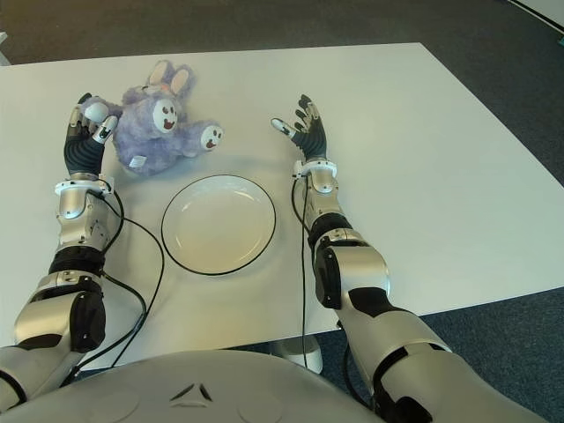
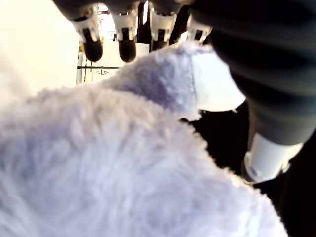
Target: Put the doll into the plate.
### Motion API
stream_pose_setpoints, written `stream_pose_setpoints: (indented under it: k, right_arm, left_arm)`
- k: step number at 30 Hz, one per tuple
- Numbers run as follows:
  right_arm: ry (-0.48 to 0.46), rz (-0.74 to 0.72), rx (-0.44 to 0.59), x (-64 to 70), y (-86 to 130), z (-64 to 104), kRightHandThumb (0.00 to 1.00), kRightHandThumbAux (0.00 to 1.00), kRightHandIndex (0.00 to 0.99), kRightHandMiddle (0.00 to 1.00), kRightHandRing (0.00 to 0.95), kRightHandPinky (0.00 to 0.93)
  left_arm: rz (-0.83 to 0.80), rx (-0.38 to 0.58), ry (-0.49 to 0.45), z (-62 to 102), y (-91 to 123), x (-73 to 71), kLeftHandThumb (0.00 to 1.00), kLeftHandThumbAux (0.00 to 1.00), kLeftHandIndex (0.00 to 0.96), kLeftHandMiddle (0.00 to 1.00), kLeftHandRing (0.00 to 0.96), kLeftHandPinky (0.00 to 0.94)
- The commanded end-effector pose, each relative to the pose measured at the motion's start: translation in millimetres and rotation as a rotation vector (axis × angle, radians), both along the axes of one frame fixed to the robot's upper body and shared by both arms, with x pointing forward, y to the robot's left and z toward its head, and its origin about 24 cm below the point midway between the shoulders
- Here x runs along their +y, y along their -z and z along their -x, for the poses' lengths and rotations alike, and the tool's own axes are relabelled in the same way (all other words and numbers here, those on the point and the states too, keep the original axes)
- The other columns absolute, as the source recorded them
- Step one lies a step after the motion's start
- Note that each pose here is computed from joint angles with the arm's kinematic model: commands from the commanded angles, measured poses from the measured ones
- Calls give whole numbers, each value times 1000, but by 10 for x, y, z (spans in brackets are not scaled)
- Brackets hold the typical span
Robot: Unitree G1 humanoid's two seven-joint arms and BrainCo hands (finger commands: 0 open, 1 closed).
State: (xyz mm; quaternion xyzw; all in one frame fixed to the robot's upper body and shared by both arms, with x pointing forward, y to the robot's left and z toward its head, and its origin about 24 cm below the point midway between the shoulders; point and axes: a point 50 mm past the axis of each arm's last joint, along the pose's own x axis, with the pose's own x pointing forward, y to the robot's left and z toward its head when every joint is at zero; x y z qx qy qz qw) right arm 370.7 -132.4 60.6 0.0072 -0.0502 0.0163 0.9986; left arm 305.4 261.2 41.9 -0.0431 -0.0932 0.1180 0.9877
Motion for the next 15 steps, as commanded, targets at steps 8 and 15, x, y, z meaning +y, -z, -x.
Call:
stream_pose_setpoints:
  k: [8, 15]
  right_arm:
    - [8, -14, 87, 7, 229, 104, 33, 734, 32, 63, 70, 94]
    - [7, -10, 89, 8, 228, 101, 30, 732, 35, 66, 75, 102]
  left_arm:
    - [56, 131, -11, 180, 363, -58, 91, 657, 0, 81, 60, 36]
    - [59, 131, -14, 161, 351, -58, 94, 663, 0, 82, 64, 45]
